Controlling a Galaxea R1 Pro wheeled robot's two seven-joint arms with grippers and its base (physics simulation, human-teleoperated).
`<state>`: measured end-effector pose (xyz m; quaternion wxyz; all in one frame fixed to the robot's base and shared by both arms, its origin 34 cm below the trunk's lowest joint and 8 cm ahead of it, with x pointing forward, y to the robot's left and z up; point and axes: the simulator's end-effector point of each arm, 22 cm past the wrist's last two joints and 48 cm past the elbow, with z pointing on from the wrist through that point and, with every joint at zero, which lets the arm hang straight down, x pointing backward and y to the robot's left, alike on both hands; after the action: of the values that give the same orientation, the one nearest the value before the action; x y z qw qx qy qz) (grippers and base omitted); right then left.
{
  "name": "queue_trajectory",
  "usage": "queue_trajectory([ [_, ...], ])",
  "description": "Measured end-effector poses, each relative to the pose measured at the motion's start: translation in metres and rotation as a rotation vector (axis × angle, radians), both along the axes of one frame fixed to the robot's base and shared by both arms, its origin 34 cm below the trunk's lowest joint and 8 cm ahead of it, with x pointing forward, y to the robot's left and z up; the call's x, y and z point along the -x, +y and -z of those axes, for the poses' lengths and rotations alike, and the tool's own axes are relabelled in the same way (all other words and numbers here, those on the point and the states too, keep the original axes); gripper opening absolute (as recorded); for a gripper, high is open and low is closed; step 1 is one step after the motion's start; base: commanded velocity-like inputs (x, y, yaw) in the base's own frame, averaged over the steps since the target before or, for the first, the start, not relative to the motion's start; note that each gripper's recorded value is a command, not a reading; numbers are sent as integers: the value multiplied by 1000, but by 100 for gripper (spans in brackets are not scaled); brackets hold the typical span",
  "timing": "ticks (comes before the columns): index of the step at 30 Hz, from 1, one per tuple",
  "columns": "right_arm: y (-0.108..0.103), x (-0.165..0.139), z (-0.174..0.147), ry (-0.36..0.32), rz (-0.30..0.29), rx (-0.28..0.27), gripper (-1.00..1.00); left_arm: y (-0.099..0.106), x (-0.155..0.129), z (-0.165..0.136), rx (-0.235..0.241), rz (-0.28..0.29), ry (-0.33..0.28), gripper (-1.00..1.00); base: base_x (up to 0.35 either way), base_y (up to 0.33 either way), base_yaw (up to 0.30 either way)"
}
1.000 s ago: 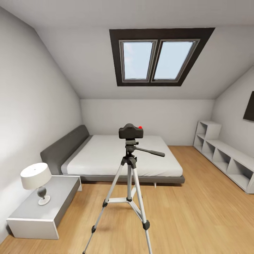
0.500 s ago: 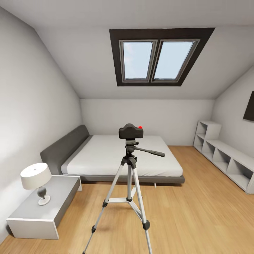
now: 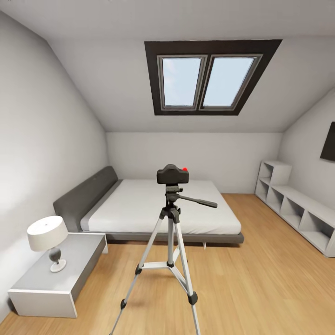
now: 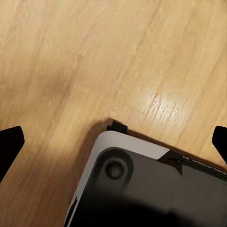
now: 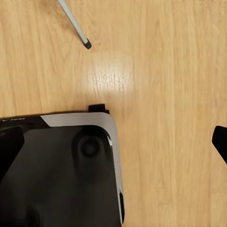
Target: Attach the digital camera to the camera tripod in the bedroom.
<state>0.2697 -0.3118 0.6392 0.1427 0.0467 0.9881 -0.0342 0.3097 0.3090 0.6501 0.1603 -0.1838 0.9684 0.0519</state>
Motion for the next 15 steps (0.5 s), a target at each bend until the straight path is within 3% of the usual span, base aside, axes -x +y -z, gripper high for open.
queue_trajectory([
  [15, -3, 0, 0, -1, 1, 4, 100, -1, 0, 0, 3, -7, -1, 100, 0, 0, 0],
])
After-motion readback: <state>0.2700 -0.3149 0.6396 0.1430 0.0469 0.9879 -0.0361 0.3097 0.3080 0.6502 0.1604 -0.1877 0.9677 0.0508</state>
